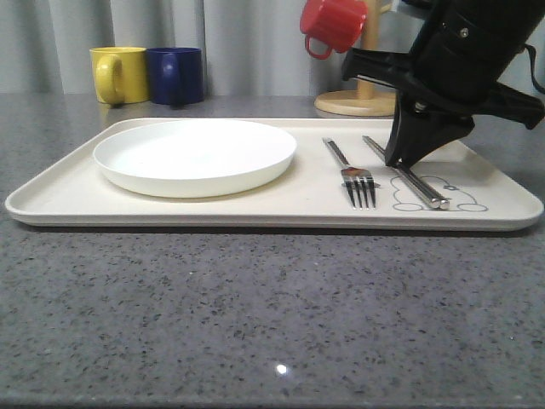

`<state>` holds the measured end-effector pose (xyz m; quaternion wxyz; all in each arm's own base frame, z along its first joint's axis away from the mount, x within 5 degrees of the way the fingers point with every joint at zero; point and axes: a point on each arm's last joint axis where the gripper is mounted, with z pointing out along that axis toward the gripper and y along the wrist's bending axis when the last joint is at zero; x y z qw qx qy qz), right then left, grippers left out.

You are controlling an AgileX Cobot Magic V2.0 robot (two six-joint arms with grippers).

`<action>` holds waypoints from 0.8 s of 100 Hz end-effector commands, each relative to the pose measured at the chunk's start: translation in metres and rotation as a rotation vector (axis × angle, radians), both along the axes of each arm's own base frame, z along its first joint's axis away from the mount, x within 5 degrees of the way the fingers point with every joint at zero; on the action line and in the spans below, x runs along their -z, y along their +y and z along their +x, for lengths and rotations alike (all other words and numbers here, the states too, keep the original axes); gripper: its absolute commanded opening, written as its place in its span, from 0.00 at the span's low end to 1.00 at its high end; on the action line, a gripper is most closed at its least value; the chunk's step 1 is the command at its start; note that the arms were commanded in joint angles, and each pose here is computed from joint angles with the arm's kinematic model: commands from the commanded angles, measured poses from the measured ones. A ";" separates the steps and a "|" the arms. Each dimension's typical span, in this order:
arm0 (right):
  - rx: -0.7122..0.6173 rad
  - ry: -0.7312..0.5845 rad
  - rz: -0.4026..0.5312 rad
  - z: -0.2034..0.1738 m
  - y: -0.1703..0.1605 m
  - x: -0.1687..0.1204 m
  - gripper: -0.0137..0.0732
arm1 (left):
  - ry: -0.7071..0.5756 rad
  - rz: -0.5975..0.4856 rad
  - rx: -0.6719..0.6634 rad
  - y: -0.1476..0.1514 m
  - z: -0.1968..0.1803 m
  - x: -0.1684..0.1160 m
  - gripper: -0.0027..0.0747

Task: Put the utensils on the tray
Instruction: 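Place the chopsticks on the tray beside the fork with the right gripper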

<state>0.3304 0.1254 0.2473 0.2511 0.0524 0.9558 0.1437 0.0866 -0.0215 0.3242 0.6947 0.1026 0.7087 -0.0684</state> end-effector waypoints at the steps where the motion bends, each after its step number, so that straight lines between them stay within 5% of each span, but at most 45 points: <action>1: 0.004 -0.090 0.028 0.002 0.000 -0.023 0.37 | -0.094 -0.041 -0.016 0.002 0.000 -0.015 0.01; 23: -0.001 -0.081 0.026 0.003 0.001 -0.030 0.57 | -0.094 -0.041 -0.016 0.002 0.000 -0.015 0.01; 53: -0.022 -0.121 -0.029 0.001 -0.007 -0.073 0.58 | -0.094 -0.041 -0.016 0.002 0.000 -0.015 0.01; 80: 0.044 -0.127 -0.113 -0.006 -0.062 -0.093 0.58 | -0.094 -0.041 -0.016 0.002 0.000 -0.015 0.01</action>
